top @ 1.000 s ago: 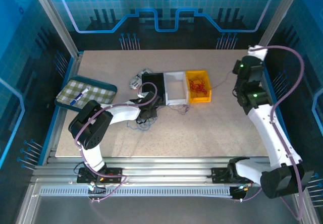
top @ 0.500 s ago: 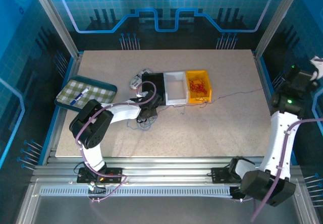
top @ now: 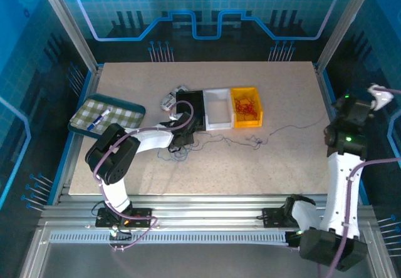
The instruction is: Untangle the cables
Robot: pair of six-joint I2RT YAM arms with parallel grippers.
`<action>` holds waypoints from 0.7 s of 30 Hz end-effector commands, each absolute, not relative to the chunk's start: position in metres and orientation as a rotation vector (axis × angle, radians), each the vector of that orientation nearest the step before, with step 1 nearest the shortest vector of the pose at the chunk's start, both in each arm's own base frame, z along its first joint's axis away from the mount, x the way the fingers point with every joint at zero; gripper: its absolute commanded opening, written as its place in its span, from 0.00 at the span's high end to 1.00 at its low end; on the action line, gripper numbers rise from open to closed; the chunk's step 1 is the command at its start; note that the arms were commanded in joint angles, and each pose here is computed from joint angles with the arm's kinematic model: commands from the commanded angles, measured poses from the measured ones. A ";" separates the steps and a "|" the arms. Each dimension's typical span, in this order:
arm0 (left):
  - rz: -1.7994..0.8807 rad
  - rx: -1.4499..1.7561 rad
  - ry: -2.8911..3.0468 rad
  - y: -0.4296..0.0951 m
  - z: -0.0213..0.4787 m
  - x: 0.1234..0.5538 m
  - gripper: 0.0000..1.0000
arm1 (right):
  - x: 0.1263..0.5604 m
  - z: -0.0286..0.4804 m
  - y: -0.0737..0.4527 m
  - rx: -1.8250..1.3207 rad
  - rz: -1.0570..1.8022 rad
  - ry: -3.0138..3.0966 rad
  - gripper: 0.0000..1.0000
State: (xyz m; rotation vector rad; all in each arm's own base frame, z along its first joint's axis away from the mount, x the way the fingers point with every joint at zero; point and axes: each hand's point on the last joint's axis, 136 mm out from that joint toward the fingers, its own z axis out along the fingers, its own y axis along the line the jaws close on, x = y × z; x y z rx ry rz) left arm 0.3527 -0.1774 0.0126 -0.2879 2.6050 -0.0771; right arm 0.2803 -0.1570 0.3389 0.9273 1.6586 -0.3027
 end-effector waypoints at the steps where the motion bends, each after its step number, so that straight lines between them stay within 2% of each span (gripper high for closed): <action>1: -0.055 -0.105 2.626 -0.169 0.006 0.345 0.62 | 0.296 0.292 -0.104 0.862 -0.173 1.818 0.99; 4: -0.149 0.037 2.559 -0.192 0.033 0.348 0.49 | 0.303 0.256 -0.065 0.793 -0.138 1.943 0.99; 8: -0.258 0.324 2.411 -0.234 0.078 0.347 0.38 | 0.309 0.234 -0.038 0.742 -0.109 2.013 0.99; 14: -0.488 0.781 2.222 -0.318 0.122 0.324 0.35 | 0.323 0.233 -0.029 0.703 -0.086 2.034 0.99; 21: -0.630 0.989 2.299 -0.378 0.091 0.328 0.34 | 0.333 0.230 -0.016 0.655 -0.020 2.067 0.98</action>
